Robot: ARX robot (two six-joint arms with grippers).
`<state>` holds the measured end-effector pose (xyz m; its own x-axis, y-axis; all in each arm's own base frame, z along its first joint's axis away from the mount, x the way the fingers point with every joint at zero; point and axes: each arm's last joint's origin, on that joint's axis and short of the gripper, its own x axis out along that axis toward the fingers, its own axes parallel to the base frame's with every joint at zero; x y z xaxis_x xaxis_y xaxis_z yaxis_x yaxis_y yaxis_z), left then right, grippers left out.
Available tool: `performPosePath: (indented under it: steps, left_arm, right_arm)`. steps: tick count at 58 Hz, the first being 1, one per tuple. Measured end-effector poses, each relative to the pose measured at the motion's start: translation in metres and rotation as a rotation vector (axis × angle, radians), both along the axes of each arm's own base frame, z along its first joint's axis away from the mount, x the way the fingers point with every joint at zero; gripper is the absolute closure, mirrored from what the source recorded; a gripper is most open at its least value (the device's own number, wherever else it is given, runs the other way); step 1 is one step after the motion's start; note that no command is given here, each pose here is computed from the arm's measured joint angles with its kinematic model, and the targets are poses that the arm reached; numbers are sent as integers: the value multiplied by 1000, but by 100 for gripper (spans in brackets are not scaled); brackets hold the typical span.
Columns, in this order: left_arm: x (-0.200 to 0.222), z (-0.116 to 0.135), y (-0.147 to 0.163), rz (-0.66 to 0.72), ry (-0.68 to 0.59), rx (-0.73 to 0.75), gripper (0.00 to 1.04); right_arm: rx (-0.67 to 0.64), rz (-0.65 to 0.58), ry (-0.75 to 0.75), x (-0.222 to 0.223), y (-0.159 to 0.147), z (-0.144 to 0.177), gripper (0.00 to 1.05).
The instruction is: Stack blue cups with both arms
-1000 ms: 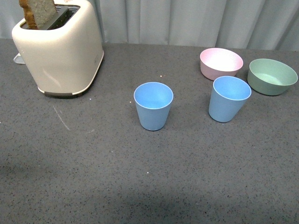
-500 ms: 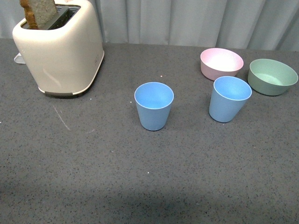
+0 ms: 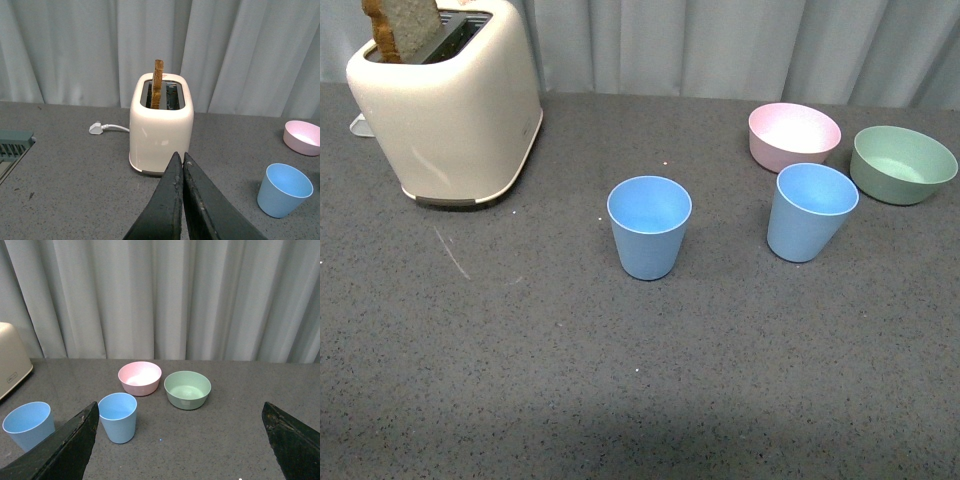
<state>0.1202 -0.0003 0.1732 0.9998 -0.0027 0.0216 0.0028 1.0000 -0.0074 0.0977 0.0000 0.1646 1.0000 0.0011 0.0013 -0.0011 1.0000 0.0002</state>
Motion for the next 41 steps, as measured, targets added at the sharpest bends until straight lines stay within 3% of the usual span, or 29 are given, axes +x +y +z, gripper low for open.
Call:
performPosePath:
  steps: [41]
  left_arm:
    - [-23, -3, 0, 0, 4, 0, 101]
  right_arm:
    - [0, 0, 0, 0, 0, 0, 10]
